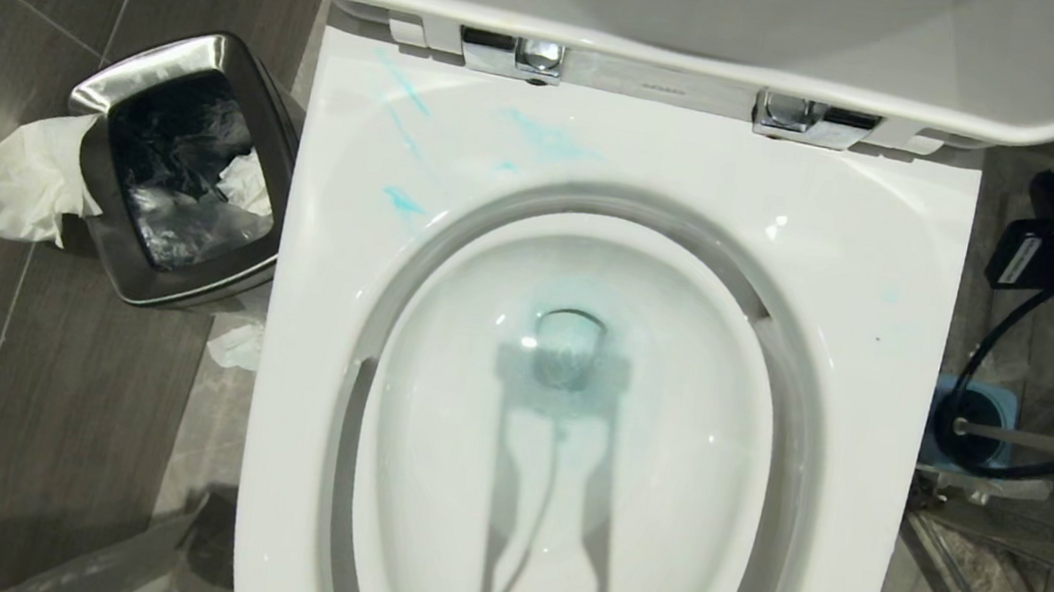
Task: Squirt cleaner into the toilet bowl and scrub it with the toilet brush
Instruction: Scrub the toilet bowl
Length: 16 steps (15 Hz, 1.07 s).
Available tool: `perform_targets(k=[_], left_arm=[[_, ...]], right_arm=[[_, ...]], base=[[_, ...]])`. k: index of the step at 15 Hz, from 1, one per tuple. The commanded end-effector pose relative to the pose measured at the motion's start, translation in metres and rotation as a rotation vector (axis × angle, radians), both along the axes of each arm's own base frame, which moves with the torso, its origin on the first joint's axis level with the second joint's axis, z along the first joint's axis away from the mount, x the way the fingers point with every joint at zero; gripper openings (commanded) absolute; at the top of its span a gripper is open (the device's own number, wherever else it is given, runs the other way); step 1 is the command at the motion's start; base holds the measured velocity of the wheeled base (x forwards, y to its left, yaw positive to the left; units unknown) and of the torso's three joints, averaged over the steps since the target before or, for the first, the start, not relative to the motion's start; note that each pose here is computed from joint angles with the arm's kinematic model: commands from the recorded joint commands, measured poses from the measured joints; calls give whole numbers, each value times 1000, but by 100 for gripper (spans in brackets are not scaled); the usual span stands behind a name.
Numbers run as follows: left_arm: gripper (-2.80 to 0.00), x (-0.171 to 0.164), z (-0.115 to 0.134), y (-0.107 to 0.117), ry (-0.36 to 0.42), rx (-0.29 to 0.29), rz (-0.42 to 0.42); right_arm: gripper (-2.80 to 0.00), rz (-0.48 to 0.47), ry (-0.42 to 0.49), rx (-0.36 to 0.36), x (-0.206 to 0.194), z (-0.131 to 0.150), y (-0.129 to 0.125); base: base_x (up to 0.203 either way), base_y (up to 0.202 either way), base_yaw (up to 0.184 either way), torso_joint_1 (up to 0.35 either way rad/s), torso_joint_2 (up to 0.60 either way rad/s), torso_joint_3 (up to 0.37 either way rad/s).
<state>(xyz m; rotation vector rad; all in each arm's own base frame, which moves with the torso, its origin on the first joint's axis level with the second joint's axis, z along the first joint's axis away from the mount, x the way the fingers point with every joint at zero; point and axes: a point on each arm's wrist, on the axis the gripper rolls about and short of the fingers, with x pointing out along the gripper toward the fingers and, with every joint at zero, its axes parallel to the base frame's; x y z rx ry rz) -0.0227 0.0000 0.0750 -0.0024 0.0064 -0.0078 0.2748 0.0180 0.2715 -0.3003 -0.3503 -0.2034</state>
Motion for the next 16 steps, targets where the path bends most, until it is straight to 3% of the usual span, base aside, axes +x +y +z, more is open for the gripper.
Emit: perform_targets(k=[1, 4, 7, 10, 12, 16], left_arm=[[-280, 0, 0, 0, 1, -1, 0], [-280, 0, 0, 0, 3, -1, 0], [-280, 0, 0, 0, 1, -1, 0], [-280, 0, 0, 0, 1, -1, 0], [-280, 0, 0, 0, 1, -1, 0], [-280, 0, 0, 0, 2, -1, 0]], right_arm=[[-280, -14, 16, 0, -31, 20, -3], [-280, -27, 130, -5, -71, 29, -7], [-280, -38, 154, -2, -90, 47, -8], [-280, -28, 307, -16, -114, 55, -9], [-280, 22, 365, -22, -132, 59, -3], [-280, 192, 361, -13, -154, 52, -8]], base=[[0, 0, 0, 0, 0, 0], [0, 0, 0, 0, 0, 0], [0, 0, 0, 0, 0, 0], [0, 0, 0, 0, 0, 0], [0, 0, 0, 0, 0, 0], [0, 0, 0, 0, 0, 0]])
